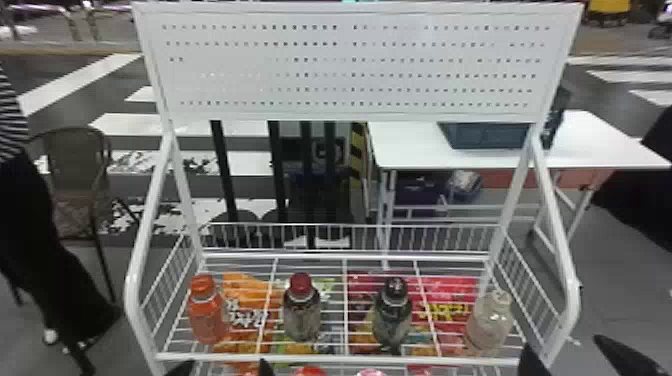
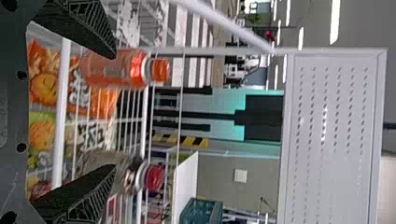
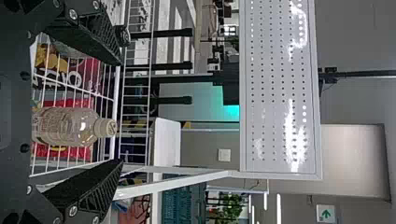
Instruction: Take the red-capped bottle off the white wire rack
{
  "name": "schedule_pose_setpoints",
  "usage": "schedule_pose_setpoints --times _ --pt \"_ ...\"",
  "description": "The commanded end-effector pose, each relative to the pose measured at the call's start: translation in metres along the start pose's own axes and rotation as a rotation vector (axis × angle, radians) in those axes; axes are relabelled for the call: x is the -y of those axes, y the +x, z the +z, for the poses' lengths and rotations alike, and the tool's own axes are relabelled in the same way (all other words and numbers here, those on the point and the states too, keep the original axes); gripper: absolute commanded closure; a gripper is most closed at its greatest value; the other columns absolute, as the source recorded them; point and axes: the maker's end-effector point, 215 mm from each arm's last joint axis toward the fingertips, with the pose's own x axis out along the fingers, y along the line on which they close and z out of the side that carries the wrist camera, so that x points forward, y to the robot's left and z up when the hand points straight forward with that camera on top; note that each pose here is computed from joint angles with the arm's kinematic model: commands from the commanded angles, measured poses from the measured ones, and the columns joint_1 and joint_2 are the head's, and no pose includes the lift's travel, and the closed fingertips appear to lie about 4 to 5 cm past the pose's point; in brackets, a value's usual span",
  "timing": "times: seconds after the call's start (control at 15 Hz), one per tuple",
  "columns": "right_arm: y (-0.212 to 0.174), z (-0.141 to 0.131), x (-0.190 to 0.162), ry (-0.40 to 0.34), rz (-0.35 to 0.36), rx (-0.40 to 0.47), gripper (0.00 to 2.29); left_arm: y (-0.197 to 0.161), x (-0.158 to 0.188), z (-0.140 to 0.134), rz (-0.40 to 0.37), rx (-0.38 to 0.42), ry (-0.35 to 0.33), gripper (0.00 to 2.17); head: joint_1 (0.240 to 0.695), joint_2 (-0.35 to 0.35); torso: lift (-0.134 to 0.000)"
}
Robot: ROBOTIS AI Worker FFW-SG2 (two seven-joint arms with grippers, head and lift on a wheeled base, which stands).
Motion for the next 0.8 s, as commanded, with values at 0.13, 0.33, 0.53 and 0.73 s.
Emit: schedule_pose_setpoints --times 0.13,0.33,0.53,0.73 --pt "-0.001 0.002 0.002 0.0 -0.004 0.006 0.15 0.014 0.07 -0.031 -0.08 -0.03 -0.009 0.04 0.499 0.0 0.0" --pt "-0.002 0.004 0.002 -0.002 -0.004 0.009 0.15 0.038 0.089 -0.036 -0.054 0.036 -0.022 0.04 0.499 0.0 0.0" --pt "-0.004 0.003 0.004 -0.005 -0.007 0.005 0.15 0.064 0.101 -0.054 -0.046 0.035 0.025 0.04 0.499 0.0 0.0" --pt "-0.006 0.003 0.006 -0.009 -0.01 0.002 0.15 0.082 0.104 -0.053 -0.04 0.05 0.038 0.04 0.499 0.0 0.0"
